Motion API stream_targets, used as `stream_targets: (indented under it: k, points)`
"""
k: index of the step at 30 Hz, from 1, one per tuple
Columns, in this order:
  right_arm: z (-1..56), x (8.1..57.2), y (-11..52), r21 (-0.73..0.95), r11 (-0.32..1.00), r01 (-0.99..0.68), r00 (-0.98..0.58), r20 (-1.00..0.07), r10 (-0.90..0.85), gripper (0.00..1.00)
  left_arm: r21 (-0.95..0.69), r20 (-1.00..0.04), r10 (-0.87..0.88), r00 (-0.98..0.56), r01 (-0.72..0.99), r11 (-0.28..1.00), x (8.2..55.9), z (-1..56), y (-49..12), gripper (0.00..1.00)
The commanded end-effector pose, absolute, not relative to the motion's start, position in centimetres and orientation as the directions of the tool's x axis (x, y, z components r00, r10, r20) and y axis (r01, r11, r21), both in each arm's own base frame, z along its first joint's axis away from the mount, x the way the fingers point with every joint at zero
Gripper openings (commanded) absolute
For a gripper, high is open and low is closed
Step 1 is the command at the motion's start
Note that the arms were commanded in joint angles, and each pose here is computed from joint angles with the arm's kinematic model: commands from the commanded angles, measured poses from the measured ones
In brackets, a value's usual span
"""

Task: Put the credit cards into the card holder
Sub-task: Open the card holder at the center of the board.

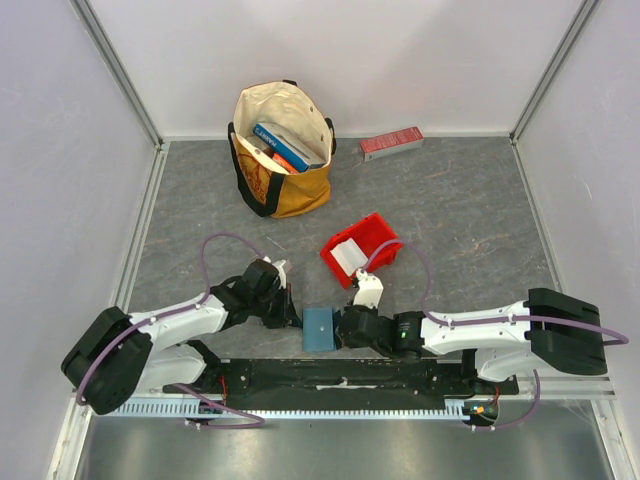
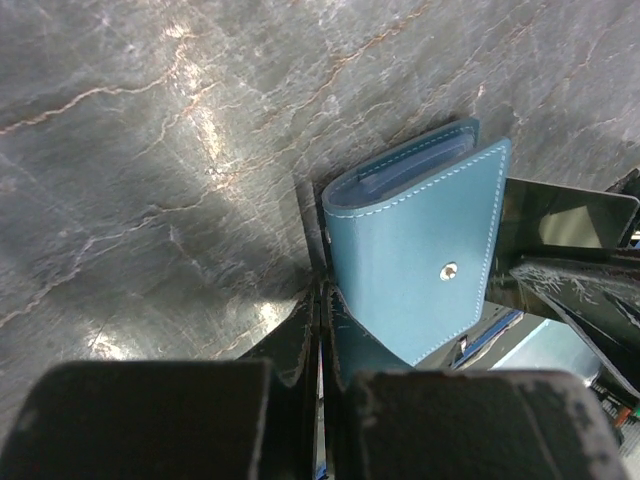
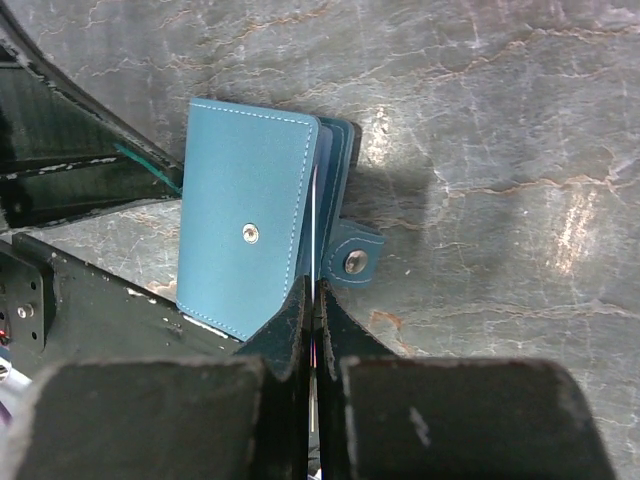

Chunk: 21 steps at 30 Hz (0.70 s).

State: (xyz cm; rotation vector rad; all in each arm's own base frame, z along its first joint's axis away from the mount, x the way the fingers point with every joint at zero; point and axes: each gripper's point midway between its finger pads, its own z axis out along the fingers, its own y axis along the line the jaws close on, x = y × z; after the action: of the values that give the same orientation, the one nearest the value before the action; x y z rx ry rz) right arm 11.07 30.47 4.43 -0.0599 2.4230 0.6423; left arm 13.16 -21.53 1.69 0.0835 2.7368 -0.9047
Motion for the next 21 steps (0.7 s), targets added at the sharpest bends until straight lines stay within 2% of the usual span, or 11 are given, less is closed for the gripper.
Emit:
stream_targets:
  k: [1, 14, 21]
  points:
    - [6.8, 11.5, 32.7, 0.493, 0.838, -0.233, -0.788, -0.601, 0.135, 0.0, -0.626, -0.251, -0.04, -0.967, 0.13, 0.768, 13.4, 2.2, -22.8, 0.02]
    - [10.3, 12.0, 35.5, 0.555, 0.767, -0.323, -0.751, -0.643, 0.15, 0.0, -0.661, -0.266, -0.036, -0.963, 0.155, 0.734, 14.8, 3.4, -24.8, 0.03]
    - [8.7, 12.2, 35.9, 0.528, 0.792, -0.307, -0.759, -0.638, 0.131, 0.0, -0.669, -0.286, -0.05, -0.957, 0.162, 0.725, 15.7, 4.2, -25.3, 0.23]
